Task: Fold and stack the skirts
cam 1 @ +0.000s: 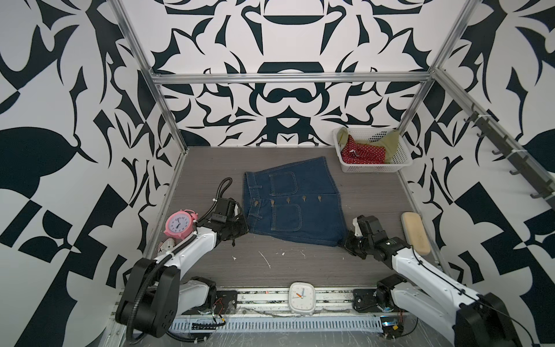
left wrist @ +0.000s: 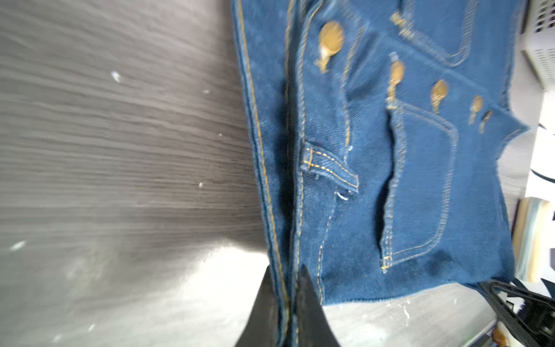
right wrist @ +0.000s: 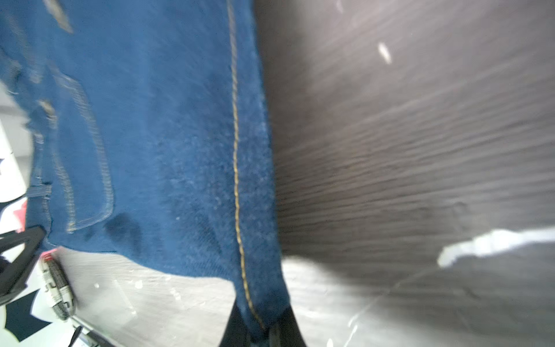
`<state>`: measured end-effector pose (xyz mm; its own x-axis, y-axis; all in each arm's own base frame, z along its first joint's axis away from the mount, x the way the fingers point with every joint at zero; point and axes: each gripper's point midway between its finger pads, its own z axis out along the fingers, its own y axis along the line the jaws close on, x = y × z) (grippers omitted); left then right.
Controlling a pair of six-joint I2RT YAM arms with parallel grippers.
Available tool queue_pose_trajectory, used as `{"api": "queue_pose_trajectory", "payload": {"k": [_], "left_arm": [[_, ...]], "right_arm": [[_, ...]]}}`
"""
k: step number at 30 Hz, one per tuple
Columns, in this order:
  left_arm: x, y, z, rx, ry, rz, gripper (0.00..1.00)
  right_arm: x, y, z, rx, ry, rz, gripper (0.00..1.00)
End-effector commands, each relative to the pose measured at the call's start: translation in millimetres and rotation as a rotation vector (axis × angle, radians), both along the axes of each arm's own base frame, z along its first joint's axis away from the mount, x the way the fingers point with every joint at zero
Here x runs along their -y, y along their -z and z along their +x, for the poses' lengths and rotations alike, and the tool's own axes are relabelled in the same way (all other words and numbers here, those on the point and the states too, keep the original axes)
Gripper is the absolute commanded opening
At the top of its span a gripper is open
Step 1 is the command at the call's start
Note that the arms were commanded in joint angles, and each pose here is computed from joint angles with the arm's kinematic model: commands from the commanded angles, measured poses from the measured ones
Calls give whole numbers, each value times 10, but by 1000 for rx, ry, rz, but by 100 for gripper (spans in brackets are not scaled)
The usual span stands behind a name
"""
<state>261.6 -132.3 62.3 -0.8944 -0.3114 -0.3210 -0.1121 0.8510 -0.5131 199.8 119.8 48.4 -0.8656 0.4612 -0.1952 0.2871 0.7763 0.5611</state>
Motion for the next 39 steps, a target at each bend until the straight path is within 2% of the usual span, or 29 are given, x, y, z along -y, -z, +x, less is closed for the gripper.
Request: {"api": "queue_pose_trajectory", "payload": {"k": [1, 5, 11, 15, 20, 24, 28, 32, 35, 39], "left_arm": [[-164, -233, 35, 17, -60, 34, 0], [-250, -361, 16, 16, -81, 32, 0], [-265, -325, -141, -29, -89, 8, 0], [-291, -369, -282, -31, -104, -8, 0], [-314, -366, -357, -8, -108, -14, 0], [-234, -508, -372, -6, -91, -64, 0], [-251, -725, -282, 87, -121, -87, 0], [-295, -916, -48, 143, -143, -48, 0], [-256, -1006, 166, 158, -125, -29, 0], [-193, -932, 417, 151, -93, -5, 0]], "right_arm": [[117, -370, 96, 83, -15, -80, 0], [186, -616, 107, 122, -51, -140, 0], [298, -715, -27, 111, -67, -192, 0], [423, -1046, -90, 184, -68, -247, 0], [372, -1298, -25, 240, -76, -222, 0], [360, -1604, 38, 304, -50, -199, 0], [327, -2029, 252, 413, -51, -208, 0], [257, -2238, 664, 482, -51, -247, 0], [234, -2325, 986, 509, -33, -289, 0], [235, -2259, 1329, 513, -11, -354, 0]]}}
